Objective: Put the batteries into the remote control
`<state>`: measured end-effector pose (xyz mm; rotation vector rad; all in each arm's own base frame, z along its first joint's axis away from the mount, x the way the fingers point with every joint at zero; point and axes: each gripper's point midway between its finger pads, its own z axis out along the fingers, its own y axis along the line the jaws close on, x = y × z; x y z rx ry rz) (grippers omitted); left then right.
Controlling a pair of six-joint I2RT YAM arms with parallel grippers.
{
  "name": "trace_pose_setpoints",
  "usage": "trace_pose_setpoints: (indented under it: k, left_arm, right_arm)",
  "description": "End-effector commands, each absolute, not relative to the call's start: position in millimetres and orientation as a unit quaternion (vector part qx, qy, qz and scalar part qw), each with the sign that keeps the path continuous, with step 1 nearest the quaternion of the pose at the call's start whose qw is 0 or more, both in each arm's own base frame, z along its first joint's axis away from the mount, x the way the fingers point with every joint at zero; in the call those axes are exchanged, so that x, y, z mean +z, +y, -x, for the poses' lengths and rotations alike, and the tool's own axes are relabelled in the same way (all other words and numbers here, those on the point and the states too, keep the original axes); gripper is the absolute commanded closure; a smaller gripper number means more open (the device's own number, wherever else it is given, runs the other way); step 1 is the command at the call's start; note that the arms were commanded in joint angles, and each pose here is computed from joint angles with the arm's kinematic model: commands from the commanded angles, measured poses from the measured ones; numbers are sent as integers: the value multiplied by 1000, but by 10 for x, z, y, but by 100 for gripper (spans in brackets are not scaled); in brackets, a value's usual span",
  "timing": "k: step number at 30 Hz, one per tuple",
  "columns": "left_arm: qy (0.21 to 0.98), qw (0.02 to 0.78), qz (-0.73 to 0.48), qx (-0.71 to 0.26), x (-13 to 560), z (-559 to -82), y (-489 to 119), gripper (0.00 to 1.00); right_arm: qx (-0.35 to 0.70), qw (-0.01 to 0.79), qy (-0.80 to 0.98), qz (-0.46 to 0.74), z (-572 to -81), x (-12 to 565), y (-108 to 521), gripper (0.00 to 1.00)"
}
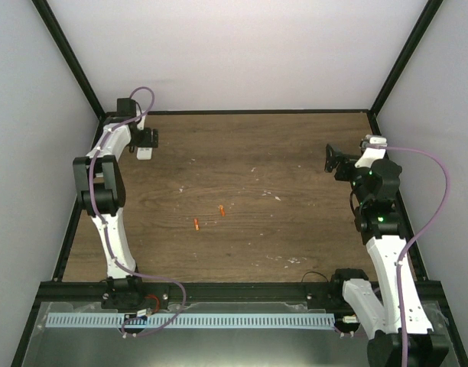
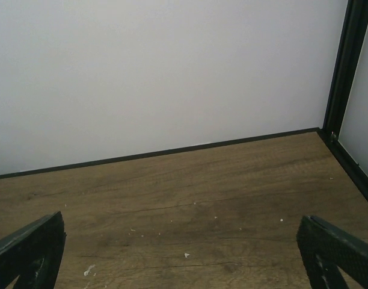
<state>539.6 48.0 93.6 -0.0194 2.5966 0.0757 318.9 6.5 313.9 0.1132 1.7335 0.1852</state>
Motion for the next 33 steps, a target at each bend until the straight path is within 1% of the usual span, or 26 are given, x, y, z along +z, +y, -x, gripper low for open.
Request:
trace_pose_setpoints:
  k: [1,8,15,21,33]
  left_arm:
    - [962,269,-1,42,910,-5568,548,0]
    - [967,248,3,50,665,-5676,630,0]
    - [973,225,8,39,446,-5636,670,0]
    - [976,213,16,33,326,-5607,720,0]
    - [978,206,11,-7,199,-5607,621,0]
  right_arm:
    - [83,651,752,-59,-3230,3194,29,0]
    - [91,645,756,-70,-3324,3147,23,0]
    - [92,637,761,-77,-3427,3100,11,0]
    - [91,629,768,-77,-3520,3042,9,0]
    - [83,623,774,-81,-3581,2990,-19,0]
